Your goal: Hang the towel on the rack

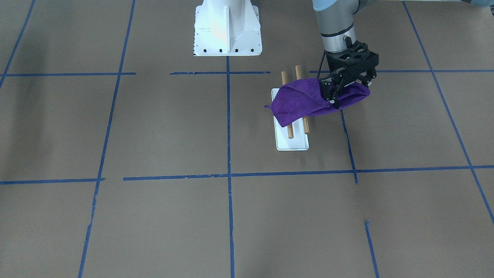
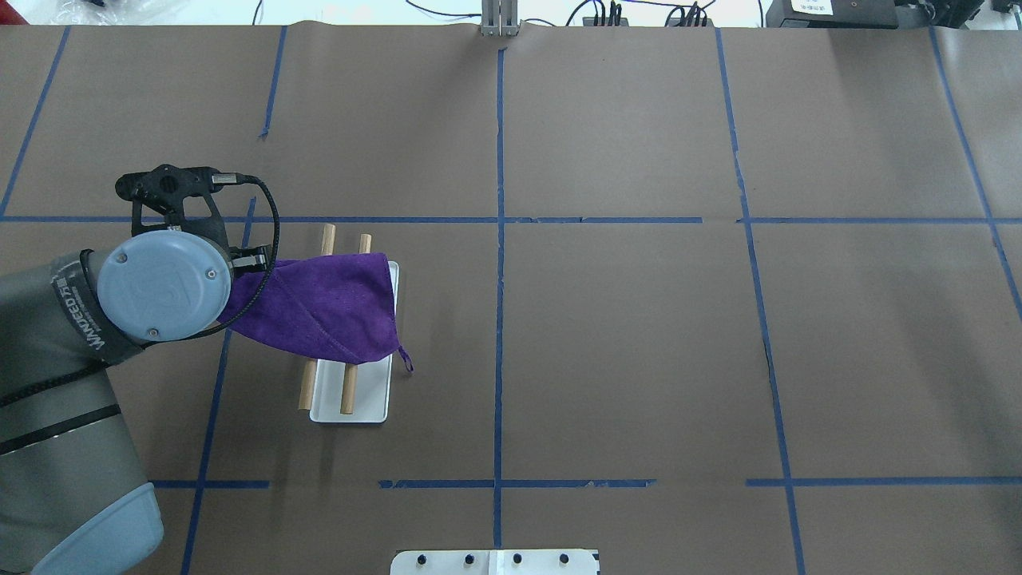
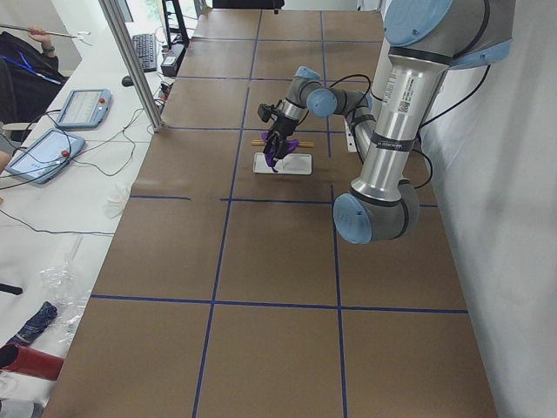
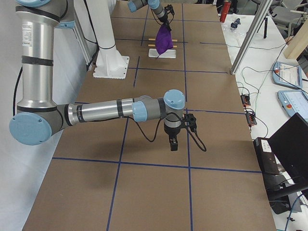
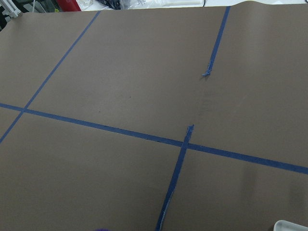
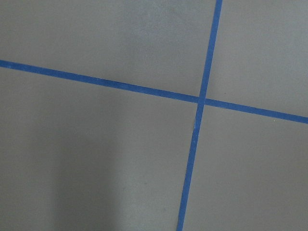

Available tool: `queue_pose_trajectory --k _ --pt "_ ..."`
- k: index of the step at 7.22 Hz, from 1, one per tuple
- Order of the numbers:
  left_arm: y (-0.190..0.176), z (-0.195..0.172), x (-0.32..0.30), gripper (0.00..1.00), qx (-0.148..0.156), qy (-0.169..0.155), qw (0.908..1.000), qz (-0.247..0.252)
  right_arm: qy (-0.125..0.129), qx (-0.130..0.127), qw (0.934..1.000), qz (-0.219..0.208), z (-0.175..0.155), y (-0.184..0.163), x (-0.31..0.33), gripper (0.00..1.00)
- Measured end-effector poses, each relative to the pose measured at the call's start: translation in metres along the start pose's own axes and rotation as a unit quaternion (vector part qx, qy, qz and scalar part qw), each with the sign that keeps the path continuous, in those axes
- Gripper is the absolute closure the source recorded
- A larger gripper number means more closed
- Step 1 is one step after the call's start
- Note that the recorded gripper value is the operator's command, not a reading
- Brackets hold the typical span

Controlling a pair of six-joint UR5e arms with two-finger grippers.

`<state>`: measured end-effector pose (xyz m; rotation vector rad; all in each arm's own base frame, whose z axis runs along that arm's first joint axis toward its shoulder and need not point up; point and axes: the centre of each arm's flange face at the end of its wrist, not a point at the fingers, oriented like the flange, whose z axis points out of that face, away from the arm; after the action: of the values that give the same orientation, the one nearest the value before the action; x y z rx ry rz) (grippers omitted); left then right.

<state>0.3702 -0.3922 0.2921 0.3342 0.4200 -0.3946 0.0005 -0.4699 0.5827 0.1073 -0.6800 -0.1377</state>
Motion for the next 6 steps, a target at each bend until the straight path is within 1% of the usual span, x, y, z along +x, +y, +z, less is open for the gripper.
queue_pose_trajectory --k 1,3,4,6 --pt "-0.001 -0.001 -0.001 0.00 -0.032 0.007 0.9993 0.016 0.000 0.000 1.0000 0.000 0.000 0.000 0.000 0.00" --pt "0.002 -0.009 0.003 0.00 -0.093 0.031 0.9941 0.047 0.000 0.000 1.0000 0.000 0.000 0.000 0.000 0.00" --pt "0.003 -0.015 0.007 0.00 -0.112 0.044 0.9913 0.053 0.000 0.000 1.0000 0.000 0.000 0.000 0.000 0.00" --pt "0.005 -0.033 0.016 0.00 -0.142 0.073 0.9851 0.064 0.000 0.000 1.0000 0.000 0.000 0.000 0.000 0.00"
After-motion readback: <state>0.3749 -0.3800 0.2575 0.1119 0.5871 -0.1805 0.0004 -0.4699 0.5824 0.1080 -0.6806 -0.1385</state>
